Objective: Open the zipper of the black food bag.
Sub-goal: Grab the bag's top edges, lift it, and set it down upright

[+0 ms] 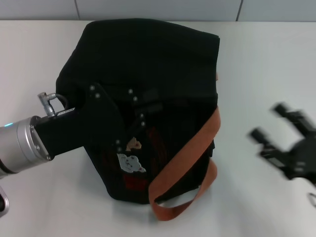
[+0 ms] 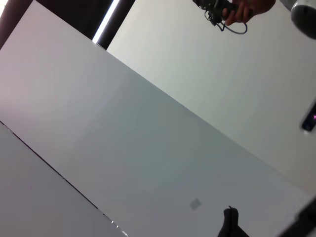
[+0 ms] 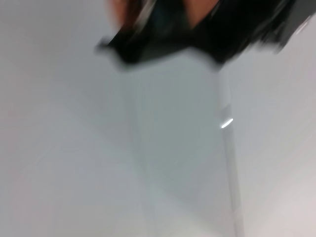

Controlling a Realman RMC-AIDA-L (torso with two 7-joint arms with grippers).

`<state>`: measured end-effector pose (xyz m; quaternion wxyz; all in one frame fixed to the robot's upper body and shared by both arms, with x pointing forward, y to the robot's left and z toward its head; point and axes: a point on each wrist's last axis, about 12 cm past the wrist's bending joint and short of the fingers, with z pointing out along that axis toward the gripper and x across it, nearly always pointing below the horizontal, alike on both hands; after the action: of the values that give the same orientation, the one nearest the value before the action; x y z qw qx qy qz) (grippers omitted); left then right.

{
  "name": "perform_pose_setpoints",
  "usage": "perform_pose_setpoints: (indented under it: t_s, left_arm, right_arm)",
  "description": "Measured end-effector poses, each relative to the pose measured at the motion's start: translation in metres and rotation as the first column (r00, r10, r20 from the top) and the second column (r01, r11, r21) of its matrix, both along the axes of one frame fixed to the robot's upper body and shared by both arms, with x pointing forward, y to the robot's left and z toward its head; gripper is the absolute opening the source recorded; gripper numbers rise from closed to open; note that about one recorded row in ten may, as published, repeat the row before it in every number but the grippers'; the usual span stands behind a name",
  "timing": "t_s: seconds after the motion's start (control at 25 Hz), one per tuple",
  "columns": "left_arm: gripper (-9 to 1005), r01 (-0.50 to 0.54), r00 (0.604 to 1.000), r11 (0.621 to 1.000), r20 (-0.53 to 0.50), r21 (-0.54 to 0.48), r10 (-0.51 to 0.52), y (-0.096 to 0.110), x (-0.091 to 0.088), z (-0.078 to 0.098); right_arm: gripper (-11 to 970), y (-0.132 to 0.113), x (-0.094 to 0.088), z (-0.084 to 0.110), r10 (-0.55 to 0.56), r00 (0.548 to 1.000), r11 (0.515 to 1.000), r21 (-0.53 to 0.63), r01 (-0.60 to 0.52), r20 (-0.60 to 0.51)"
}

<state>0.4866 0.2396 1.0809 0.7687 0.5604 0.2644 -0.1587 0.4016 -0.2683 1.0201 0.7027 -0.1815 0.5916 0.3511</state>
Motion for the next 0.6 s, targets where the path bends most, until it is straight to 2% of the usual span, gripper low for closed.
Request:
perform_pose_setpoints:
  t_s: [0.08, 0.24, 0.28, 0.32, 0.44, 0.48, 0.6]
  left_arm:
    - [86, -0.009, 1.0, 1.0, 0.004, 0.001, 0.009, -0.001, -0.002, -0.003]
    - [86, -0.02, 1.0, 1.0, 0.007, 0.0, 0.02, -0.002, -0.004, -0.006]
    - [86, -0.021, 1.0, 1.0, 0.007, -0.001, 0.021, -0.002, -0.005, -0.006]
    - [85, -0.024, 1.0, 1.0, 0.009, -0.003, 0.024, -0.002, -0.006, -0.007]
    - [85, -0.029, 0.999, 1.0, 0.015, -0.005, 0.029, -0.002, -0.008, -0.008]
    - [85, -0.03, 0.999, 1.0, 0.016, -0.005, 0.03, -0.002, -0.008, -0.008]
    - [84, -0.029, 0.999, 1.0, 0.015, -0.007, 0.029, -0.002, -0.009, -0.009]
  right_arm:
    - [832, -0.009, -0.009, 0.004, -0.13, 0.991, 0.99, 0.061, 0.128, 0.041]
    - [832, -0.008, 0.0, 0.01, -0.202, 0.977, 0.973, 0.127, 0.192, 0.072]
    - [832, 0.001, 0.012, 0.016, -0.184, 0.978, 0.974, 0.155, 0.168, 0.094]
    - [832, 0.001, 0.012, 0.016, -0.184, 0.978, 0.974, 0.155, 0.168, 0.094]
    - [832, 0.019, 0.033, 0.022, -0.112, 0.988, 0.982, 0.166, 0.094, 0.107]
    - [832, 0.033, 0.043, 0.024, -0.068, 0.992, 0.987, 0.155, 0.051, 0.103]
    - [832, 0.046, 0.053, 0.024, -0.03, 0.995, 0.992, 0.129, 0.018, 0.091]
